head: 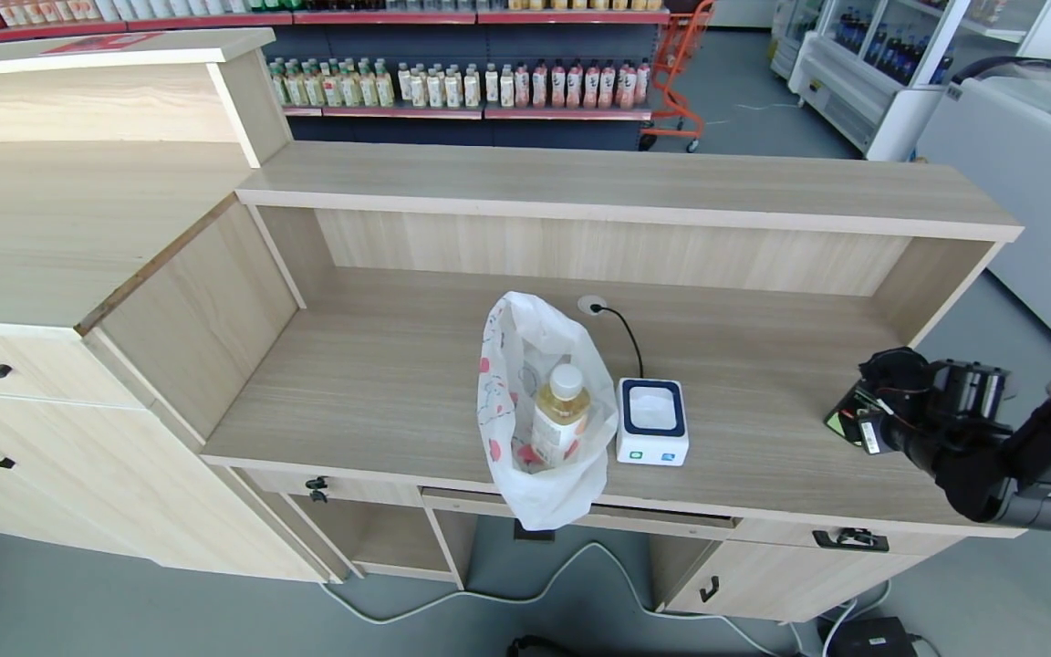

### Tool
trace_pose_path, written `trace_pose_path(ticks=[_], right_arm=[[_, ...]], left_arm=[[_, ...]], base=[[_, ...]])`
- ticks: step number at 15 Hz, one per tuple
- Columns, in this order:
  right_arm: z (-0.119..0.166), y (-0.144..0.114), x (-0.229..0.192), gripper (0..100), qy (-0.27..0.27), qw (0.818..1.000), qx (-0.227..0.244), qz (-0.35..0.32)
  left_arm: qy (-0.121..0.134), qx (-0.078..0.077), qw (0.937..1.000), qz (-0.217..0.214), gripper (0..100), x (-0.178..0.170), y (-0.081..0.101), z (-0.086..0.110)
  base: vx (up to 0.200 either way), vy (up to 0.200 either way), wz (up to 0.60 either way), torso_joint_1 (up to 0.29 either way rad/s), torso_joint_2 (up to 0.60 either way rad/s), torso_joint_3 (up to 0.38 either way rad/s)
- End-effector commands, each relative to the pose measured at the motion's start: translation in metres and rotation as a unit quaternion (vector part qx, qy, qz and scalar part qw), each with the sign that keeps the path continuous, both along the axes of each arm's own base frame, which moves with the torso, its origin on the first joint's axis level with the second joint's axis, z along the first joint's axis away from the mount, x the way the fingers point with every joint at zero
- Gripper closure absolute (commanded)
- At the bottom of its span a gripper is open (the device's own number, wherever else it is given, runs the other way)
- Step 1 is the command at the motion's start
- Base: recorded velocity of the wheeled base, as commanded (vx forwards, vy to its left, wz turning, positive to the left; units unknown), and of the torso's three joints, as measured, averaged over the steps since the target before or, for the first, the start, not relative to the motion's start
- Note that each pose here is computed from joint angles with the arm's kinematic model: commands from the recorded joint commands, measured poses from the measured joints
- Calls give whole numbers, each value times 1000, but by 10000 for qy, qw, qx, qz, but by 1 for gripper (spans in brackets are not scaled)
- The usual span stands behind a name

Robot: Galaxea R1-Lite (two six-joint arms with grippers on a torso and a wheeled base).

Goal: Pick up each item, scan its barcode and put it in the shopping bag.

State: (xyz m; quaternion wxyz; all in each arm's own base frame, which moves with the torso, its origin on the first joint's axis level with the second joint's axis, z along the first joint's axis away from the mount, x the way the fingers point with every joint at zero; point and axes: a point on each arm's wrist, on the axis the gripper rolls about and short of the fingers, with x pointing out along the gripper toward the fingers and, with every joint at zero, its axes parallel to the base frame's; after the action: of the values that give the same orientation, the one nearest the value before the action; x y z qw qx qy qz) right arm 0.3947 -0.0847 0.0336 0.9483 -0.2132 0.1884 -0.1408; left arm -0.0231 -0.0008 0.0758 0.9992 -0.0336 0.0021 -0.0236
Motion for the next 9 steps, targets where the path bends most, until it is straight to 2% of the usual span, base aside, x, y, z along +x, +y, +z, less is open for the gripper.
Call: trace_pose_path(ticks=[1, 4, 9], right_arm=[[-5, 0, 4, 0, 12, 10000, 27, 22], [-3, -2, 17, 0, -164, 9998, 4, 74], [-13, 0, 24, 0, -98, 9998, 27, 142]], left_arm=[[3, -1, 10000, -2, 0, 0, 0, 0], [3, -1, 10000, -2, 0, 0, 0, 0], [3, -1, 10000, -2, 0, 0, 0, 0]], base=[[0, 0, 0, 0, 0, 0], [0, 0, 0, 0, 0, 0], [0, 0, 0, 0, 0, 0]])
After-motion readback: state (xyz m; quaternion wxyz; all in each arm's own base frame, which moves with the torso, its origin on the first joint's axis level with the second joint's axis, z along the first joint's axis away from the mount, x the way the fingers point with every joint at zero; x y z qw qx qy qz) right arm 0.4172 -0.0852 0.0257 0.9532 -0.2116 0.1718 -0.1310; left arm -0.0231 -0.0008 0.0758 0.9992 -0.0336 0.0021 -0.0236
